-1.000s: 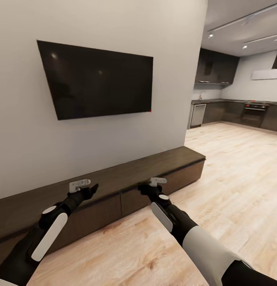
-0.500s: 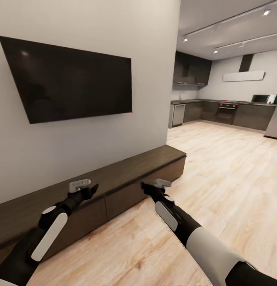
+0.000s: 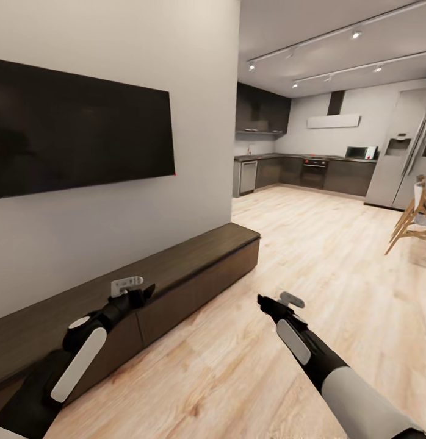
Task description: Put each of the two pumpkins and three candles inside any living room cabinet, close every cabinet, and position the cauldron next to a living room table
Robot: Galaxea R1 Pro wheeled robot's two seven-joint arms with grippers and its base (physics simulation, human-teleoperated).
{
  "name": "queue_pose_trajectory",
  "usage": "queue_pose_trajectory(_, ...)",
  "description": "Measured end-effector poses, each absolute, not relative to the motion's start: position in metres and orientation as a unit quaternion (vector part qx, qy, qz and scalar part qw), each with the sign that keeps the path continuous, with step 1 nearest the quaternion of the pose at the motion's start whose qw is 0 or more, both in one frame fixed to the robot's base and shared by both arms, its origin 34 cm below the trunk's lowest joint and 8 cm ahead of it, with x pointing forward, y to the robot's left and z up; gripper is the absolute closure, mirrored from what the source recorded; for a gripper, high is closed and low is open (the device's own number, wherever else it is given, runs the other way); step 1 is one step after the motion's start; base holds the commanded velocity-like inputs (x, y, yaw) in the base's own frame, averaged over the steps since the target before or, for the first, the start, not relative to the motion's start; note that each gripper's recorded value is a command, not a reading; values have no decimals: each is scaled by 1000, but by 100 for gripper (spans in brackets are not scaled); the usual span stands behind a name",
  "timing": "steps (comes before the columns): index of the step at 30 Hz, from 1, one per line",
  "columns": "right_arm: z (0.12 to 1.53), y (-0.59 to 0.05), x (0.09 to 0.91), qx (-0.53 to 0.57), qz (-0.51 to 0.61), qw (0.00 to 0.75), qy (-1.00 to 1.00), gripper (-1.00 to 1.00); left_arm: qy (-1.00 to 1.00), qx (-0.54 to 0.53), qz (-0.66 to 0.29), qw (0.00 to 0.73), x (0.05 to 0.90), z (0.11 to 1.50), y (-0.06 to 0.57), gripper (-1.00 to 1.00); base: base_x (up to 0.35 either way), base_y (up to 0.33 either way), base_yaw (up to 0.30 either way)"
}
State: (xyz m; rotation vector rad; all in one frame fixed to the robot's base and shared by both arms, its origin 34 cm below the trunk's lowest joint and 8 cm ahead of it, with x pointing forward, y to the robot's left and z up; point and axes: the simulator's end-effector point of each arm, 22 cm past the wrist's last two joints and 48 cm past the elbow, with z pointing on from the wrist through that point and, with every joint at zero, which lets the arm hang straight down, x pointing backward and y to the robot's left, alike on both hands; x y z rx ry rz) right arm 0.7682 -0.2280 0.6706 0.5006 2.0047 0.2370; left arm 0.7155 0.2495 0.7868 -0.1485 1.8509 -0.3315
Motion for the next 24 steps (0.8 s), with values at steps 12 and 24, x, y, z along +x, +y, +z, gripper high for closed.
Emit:
queue_pose_trajectory(12,548,-290,661,253,46,424,868,-100,847,-37,-137,512,667,698,226,-100,0,-37,-269)
queue_pose_trajectory(24,532,-299,643,254,38,408,876,-100,857,-4,-148,494,647,682,196,-100,0,-270,-211)
